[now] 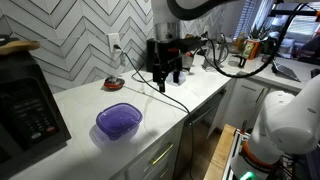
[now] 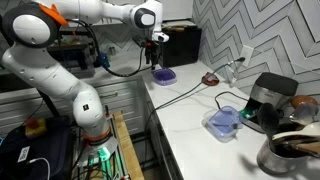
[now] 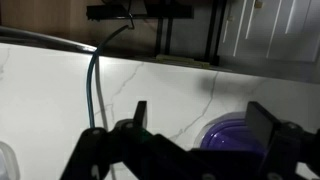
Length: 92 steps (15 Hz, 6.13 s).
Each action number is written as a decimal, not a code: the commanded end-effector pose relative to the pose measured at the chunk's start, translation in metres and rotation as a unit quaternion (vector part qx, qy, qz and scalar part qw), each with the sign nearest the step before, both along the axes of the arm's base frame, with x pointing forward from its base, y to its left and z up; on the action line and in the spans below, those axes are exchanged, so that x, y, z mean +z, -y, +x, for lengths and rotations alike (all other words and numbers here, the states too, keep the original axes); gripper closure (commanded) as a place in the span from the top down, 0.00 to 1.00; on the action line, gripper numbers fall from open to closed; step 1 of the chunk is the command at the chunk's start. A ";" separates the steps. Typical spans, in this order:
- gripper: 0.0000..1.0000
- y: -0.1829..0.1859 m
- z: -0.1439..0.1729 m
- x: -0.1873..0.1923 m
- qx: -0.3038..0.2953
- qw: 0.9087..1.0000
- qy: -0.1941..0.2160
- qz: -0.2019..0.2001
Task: Remove the wooden spatula with a hole in it from the microwave and put it on the coffee machine
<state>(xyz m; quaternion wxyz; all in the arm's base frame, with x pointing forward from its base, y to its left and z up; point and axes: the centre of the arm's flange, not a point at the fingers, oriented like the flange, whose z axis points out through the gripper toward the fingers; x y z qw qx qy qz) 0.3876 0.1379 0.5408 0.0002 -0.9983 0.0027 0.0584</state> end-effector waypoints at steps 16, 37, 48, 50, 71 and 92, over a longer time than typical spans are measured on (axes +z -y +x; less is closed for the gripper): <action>1.00 -0.142 0.073 0.251 0.076 0.910 0.394 0.104; 1.00 -0.266 0.196 0.241 0.193 0.911 0.351 0.098; 1.00 -0.296 0.205 0.203 0.135 0.925 0.346 0.083; 1.00 -0.315 0.215 0.197 0.103 0.932 0.344 0.053; 1.00 -0.341 0.211 0.150 0.172 0.866 0.465 0.068; 0.47 -0.356 0.254 0.115 0.083 0.909 0.382 0.143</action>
